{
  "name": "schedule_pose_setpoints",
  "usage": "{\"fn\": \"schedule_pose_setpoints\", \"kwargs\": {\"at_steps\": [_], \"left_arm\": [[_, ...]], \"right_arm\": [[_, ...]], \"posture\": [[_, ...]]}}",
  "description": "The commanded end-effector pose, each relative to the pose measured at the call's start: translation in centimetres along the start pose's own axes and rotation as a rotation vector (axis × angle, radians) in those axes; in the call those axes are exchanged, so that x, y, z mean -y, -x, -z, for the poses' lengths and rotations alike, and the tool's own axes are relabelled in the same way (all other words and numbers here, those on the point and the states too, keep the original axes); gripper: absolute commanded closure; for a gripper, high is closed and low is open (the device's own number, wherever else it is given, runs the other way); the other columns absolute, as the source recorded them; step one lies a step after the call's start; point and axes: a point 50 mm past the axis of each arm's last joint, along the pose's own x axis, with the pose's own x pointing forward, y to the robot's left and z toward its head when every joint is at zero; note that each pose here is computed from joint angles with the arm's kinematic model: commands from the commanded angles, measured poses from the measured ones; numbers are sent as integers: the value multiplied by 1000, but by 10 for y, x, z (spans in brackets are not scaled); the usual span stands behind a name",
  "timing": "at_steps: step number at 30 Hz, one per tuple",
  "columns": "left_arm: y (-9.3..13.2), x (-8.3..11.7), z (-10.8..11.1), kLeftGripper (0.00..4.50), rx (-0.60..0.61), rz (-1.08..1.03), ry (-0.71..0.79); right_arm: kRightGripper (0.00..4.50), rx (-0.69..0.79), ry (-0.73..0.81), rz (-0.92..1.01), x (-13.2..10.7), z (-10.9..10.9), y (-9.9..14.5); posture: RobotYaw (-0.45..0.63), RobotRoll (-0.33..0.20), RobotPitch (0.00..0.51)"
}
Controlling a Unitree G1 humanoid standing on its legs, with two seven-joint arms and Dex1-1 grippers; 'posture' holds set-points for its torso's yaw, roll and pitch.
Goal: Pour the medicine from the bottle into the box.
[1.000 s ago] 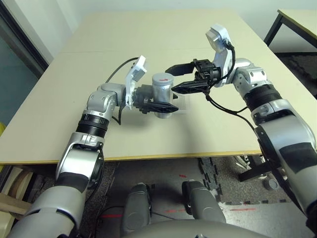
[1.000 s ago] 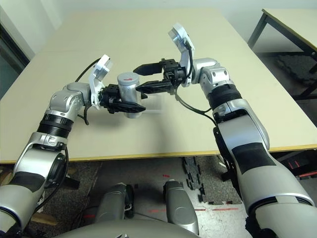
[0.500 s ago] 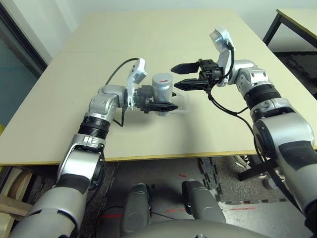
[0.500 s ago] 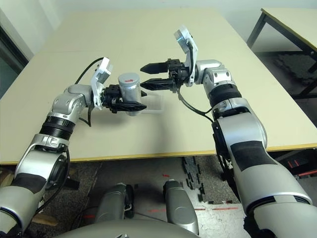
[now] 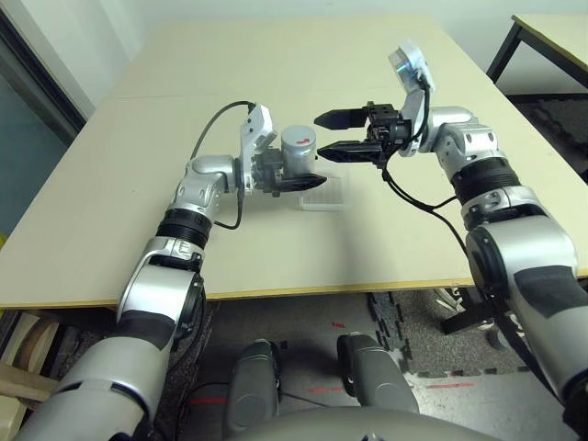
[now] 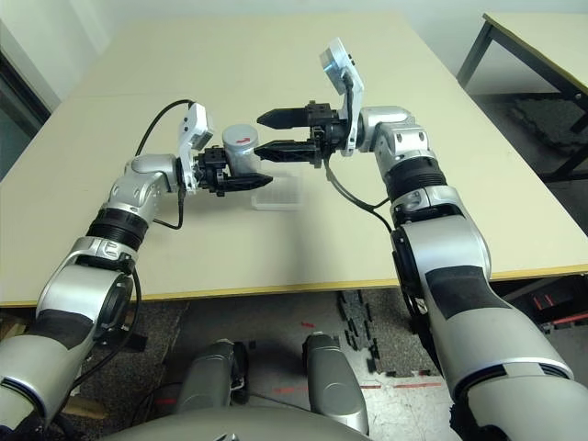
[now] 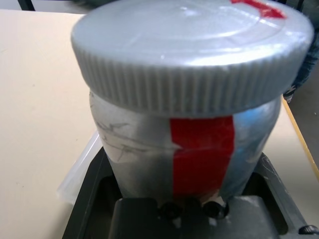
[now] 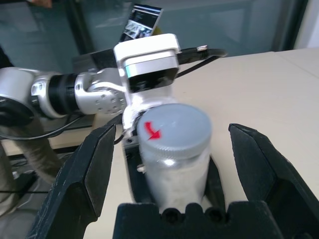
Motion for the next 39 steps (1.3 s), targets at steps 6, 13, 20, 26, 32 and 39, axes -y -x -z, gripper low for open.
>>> {"fn": "schedule_pose_setpoints", "kwargs": {"at_steps": [6, 13, 20, 26, 32, 39], "left_arm": [[-3, -2, -7, 1785, -11, 1, -32], [-5, -1, -7, 1785, -6, 3, -28], [-6, -1, -7, 1785, -3, 5, -25], [-7, 1, -8, 1785, 4, 18, -19], [-3, 5, -8, 1785, 8, 49, -8], [1, 5, -7, 1785, 7, 52, -2]], "right_arm": [[0, 7, 24, 33, 1, 0, -9], [0, 19, 24, 25, 0, 0, -17], [0, 21, 28, 17, 0, 0, -23], [0, 19, 28, 32, 1, 1, -24], [0, 3, 7, 75, 4, 6, -17], [0, -19, -4, 115, 7, 10, -4]], "posture": [[-190, 0, 83], [-190, 0, 84], [-188, 0, 85], [-185, 0, 85], [-185, 0, 85], [-177, 0, 78]]}}
